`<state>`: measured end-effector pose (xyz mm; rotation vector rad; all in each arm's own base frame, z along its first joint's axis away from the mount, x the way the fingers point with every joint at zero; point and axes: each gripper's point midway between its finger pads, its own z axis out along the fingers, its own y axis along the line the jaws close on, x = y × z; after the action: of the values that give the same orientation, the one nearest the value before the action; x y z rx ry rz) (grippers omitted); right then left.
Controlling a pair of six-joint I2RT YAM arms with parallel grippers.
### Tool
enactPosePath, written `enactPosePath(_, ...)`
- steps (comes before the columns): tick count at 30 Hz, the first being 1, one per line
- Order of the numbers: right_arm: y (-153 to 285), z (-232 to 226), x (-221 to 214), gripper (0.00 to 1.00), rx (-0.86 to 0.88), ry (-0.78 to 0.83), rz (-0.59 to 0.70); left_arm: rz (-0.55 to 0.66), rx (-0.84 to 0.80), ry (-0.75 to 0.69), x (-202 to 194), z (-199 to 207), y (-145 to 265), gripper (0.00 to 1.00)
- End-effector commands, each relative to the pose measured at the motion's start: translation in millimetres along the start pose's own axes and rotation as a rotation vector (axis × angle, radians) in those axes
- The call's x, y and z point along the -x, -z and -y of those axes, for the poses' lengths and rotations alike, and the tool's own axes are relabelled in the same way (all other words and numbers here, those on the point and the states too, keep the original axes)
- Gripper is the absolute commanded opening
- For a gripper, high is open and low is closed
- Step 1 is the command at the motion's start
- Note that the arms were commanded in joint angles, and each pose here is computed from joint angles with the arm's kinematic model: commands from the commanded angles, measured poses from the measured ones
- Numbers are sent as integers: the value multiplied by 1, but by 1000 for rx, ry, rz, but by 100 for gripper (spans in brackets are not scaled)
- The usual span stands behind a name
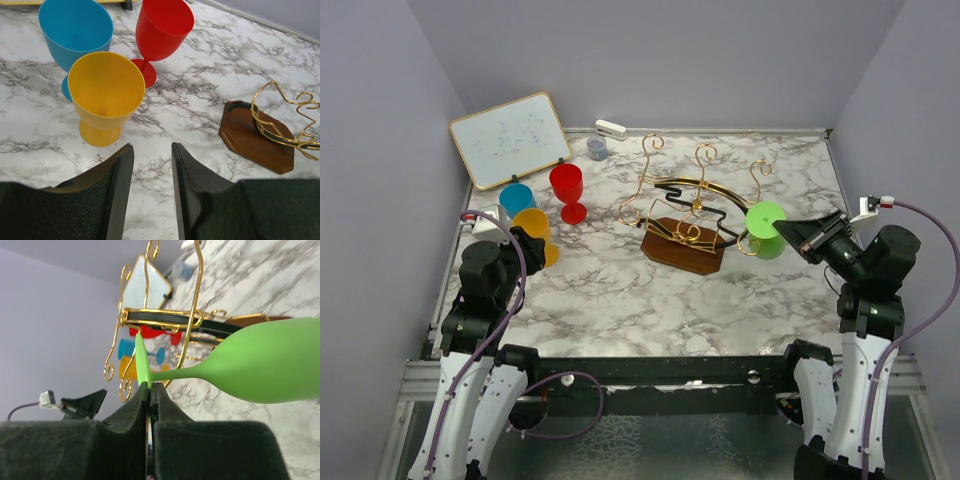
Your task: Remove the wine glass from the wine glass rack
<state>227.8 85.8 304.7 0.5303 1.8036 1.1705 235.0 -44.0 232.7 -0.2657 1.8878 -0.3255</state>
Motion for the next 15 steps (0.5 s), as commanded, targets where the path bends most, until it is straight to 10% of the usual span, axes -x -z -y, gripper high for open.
enactPosePath(1,23,-14,40,1,-125,174,244,5,-11,6,0,2,-3,39)
enactPosePath(8,45,-61,85,1,-145,519,391,6,-15,7,0,3,-3,39)
enactPosePath(15,30,-163,75,1,265,772,205,2,-16,7,-1,4,-4,39)
